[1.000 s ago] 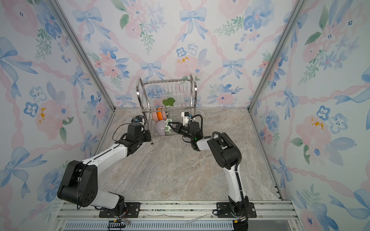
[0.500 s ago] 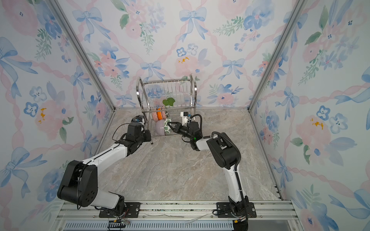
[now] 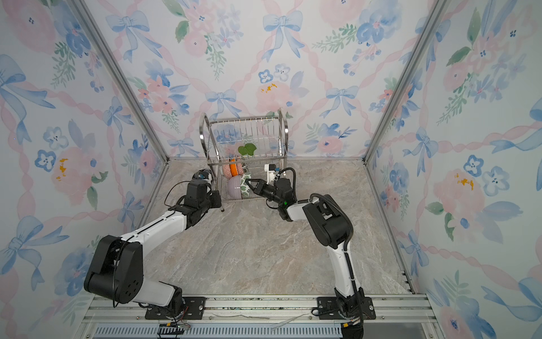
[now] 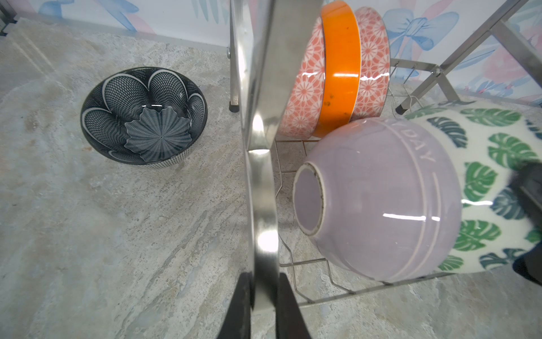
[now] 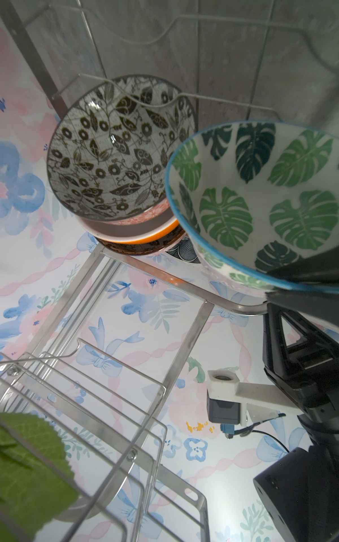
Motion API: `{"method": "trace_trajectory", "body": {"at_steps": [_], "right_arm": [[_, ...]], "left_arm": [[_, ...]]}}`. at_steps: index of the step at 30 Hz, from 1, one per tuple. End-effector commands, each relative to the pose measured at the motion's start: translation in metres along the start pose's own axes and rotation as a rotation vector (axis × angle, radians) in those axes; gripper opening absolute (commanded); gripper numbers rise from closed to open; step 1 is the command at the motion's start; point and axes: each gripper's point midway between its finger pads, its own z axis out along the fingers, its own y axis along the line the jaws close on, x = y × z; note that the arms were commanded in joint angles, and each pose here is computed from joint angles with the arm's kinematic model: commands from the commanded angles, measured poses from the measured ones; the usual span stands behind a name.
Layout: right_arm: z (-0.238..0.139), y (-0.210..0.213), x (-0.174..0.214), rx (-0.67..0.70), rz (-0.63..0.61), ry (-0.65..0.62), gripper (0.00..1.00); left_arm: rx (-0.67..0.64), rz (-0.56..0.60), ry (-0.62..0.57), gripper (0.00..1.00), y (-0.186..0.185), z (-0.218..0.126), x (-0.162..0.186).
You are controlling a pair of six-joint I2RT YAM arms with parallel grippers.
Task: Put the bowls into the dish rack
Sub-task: 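Lower the green-leaf bowl into the rack slot beside the lavender bowl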
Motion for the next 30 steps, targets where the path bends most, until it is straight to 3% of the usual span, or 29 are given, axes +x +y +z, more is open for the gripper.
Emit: {"method": "trace_trajectory", "body": {"at_steps": [1, 10, 16, 24, 30], "right_arm": [[0.007, -0.017, 0.032, 0.069, 0.142, 0.052, 0.0], [0.011, -0.03, 0.06, 0.227, 0.05, 0.139, 0.0], [0.011, -0.026, 0.065, 0.153, 0.033, 0.161, 0.0], [0.01, -0.008, 0.042, -0.059, 0.101, 0.096, 0.0], [0.008, -0.009, 0.043, -0.034, 0.094, 0.124, 0.0]], "left_arm": [[0.002, -0.005, 0.053, 0.0, 0.002, 0.004, 0.013], [0.001, -0.002, 0.046, 0.0, 0.002, 0.001, 0.011], [0.003, -0.003, 0.05, 0.0, 0.002, 0.003, 0.011], [0.001, -0.001, 0.051, 0.0, 0.002, 0.003, 0.012], [-0.002, 0.003, 0.051, 0.0, 0.002, 0.003, 0.012]]}}
